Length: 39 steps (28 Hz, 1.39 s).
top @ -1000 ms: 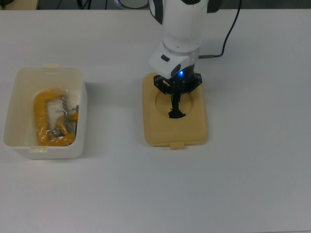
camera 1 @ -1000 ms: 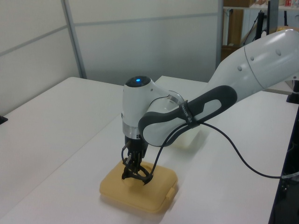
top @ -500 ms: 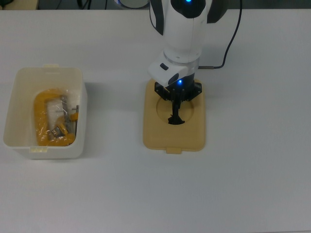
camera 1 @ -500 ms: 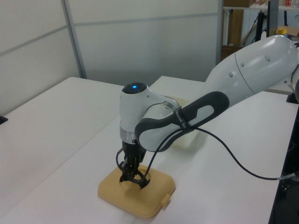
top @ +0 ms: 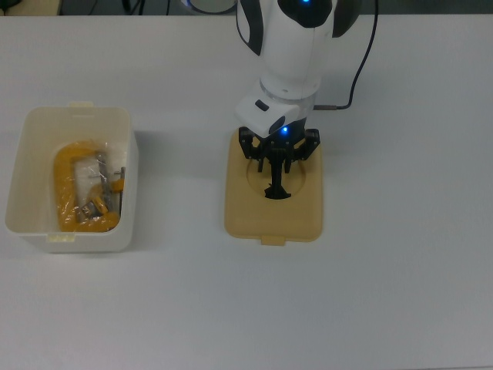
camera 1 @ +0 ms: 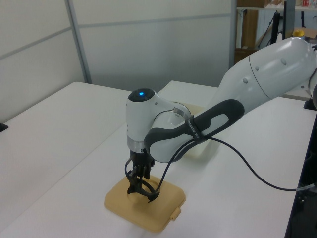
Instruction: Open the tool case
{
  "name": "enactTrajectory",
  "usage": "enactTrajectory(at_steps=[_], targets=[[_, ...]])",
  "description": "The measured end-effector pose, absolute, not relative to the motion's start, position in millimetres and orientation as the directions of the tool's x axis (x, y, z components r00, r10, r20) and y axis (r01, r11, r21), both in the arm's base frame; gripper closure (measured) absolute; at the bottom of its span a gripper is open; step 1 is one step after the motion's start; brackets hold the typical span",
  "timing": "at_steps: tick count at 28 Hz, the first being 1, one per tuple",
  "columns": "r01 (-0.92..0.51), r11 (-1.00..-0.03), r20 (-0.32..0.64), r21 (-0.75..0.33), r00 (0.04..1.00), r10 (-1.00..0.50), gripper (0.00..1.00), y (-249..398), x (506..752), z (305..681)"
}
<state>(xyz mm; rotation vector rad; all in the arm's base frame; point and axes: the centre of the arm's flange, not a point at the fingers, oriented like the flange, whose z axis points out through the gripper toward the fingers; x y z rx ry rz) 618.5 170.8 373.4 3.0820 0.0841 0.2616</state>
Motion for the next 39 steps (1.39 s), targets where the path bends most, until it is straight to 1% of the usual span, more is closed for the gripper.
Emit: enactTrajectory(at_steps=[3,4,5,8,9,12,15,18,24,26,32,39], targets=[[0.043,-0.997,0.148,0.068,0.988,0.053,0.38,165.3,620.4,378.0],[0.033,-0.997,0.139,0.074,0.989,0.043,0.31,160.5,623.0,384.4],[0.024,-0.997,0.135,0.077,0.990,0.035,0.29,156.3,625.7,390.3],[-0.017,-0.996,0.125,0.089,0.992,-0.005,0.19,135.9,636.5,417.0],[-0.039,-0.995,0.119,0.096,0.993,-0.028,0.10,123.6,641.1,431.8],[-0.082,-0.991,0.109,0.107,0.992,-0.071,0.01,98.6,646.8,460.3],[-0.119,-0.986,0.094,0.120,0.990,-0.108,0.00,72.7,646.5,490.2],[-0.117,-0.985,0.076,0.130,0.991,-0.108,0.00,52.7,640.7,514.1],[-0.125,-0.983,0.075,0.134,0.990,-0.116,0.00,13.7,618.5,564.8],[-0.130,-0.982,0.072,0.135,0.990,-0.121,0.00,3.5,607.7,581.2],[-0.086,-0.987,0.068,0.138,0.995,-0.077,0.00,-1.2,587.9,604.8],[-0.067,-0.990,0.061,0.122,0.996,-0.060,0.00,-8.6,570.0,609.7]])
